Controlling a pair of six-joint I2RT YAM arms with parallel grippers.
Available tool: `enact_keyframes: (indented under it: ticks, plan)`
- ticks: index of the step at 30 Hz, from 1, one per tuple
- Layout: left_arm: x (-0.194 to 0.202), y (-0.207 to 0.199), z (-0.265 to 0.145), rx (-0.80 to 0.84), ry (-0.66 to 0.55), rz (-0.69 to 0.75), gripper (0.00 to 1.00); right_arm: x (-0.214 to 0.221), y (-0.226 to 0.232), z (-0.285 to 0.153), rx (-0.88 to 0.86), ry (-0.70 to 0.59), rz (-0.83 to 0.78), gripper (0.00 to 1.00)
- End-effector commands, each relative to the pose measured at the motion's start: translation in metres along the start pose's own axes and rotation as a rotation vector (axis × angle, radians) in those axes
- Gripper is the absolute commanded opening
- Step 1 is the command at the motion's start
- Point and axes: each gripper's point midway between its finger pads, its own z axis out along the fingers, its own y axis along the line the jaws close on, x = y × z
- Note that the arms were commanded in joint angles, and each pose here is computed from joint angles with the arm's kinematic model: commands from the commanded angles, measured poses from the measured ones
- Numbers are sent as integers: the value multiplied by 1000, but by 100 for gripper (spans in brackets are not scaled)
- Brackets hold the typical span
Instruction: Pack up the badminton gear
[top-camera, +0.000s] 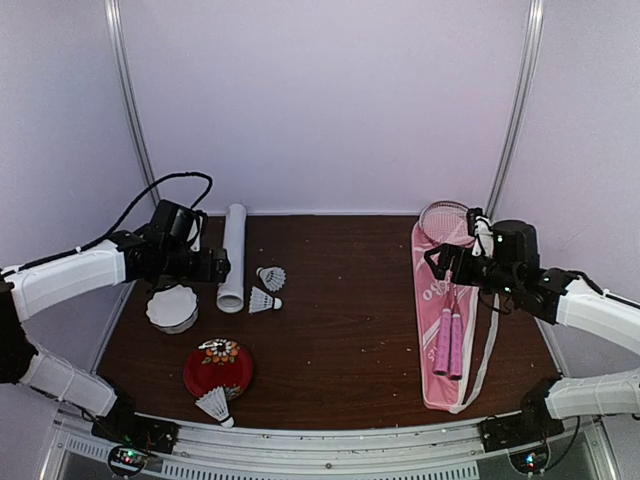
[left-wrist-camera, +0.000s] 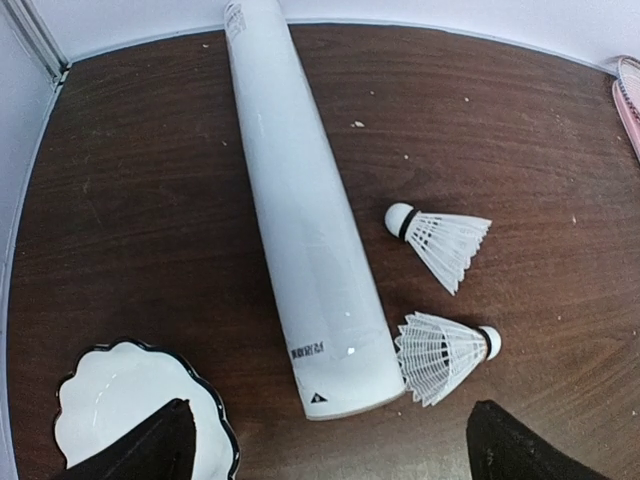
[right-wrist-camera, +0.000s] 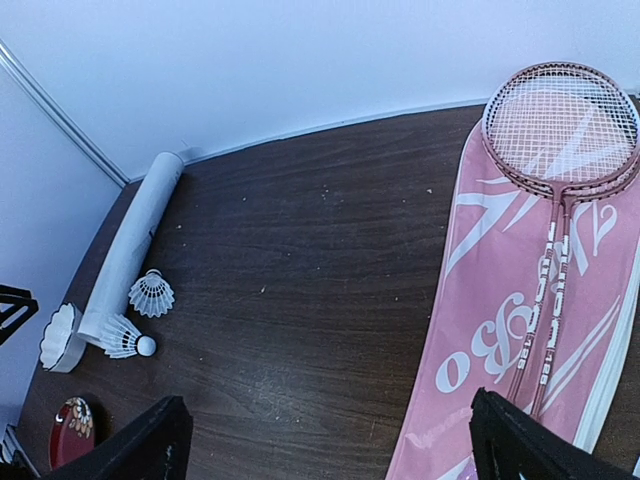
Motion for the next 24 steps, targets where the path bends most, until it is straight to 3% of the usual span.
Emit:
enact_keyframes:
  ticks: [1,7,13,21,24]
  plan:
    - [-35,9,13,-29,-41,-65,98,-4,-8,-6,47,-39,2,100]
    - [-65,33,58,-92,37,-149,98,-8,-5,-12,-17,-38,20,100]
    - [-84,29,99,-91,92,-194,98,-12,-10,-25,-30,-44,47,100]
    - [-70,41,143,-220,208,-262,98,-17,-8,-34,-44,-48,62,100]
    - [-55,42,154,-236,244,-282,93,-16,-8,-34,-44,-45,66,100]
